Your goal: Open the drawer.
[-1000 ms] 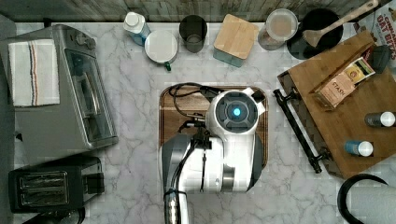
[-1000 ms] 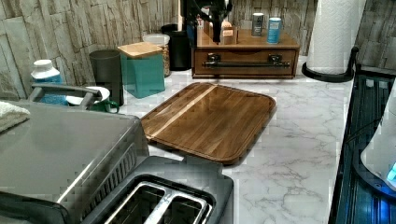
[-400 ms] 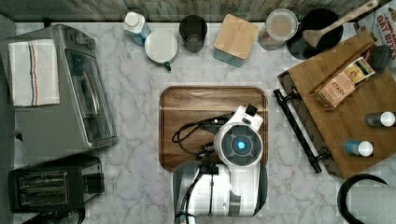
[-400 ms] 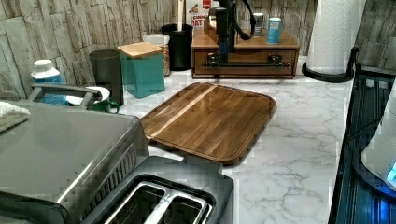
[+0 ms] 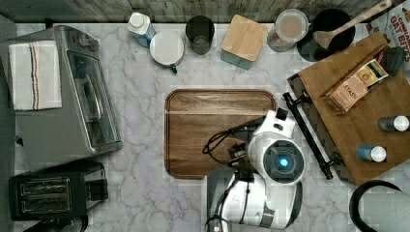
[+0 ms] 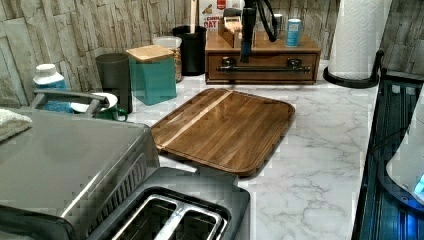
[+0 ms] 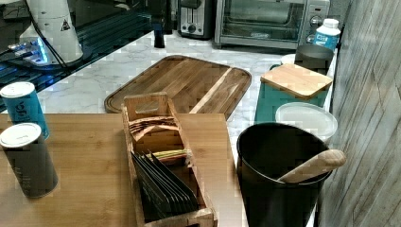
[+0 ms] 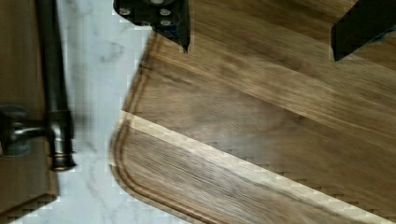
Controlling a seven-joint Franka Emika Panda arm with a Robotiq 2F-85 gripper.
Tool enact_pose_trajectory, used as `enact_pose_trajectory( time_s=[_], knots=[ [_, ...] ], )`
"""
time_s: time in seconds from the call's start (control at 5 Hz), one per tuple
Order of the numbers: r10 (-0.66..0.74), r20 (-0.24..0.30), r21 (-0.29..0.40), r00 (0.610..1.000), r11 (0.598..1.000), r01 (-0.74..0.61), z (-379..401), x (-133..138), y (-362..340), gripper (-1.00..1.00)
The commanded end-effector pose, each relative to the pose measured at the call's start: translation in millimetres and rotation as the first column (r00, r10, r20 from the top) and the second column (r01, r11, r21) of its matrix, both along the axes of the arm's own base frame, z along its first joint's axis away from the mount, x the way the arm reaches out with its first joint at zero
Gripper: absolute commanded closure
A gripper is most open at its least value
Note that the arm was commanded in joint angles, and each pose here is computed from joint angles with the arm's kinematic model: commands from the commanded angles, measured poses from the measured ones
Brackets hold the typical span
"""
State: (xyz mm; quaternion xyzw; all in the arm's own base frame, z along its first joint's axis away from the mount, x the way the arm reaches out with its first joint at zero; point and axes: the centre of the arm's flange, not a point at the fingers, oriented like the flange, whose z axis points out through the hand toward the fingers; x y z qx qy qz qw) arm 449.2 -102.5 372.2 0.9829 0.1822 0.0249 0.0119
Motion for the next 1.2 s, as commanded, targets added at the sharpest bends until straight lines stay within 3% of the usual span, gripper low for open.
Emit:
enact_pose_trajectory(
  time_s=[0.2,0.8,1.0,1.2],
  knots=[
    [0.178,0.077,-0.054,0.981,0.983,-0.174,-12.3,-3.2,-79.4,-1.0],
    [0.25,0.124,-0.06,0.96,0.968,-0.244,-19.6,8.6,-148.4,-1.0],
    [0.222,0.195,-0.045,0.955,0.975,-0.217,-13.5,-1.0,-169.5,-1.0],
    [0.208,0.189,-0.042,0.96,0.978,-0.204,-7.3,-2.8,-174.7,-1.0]
  ],
)
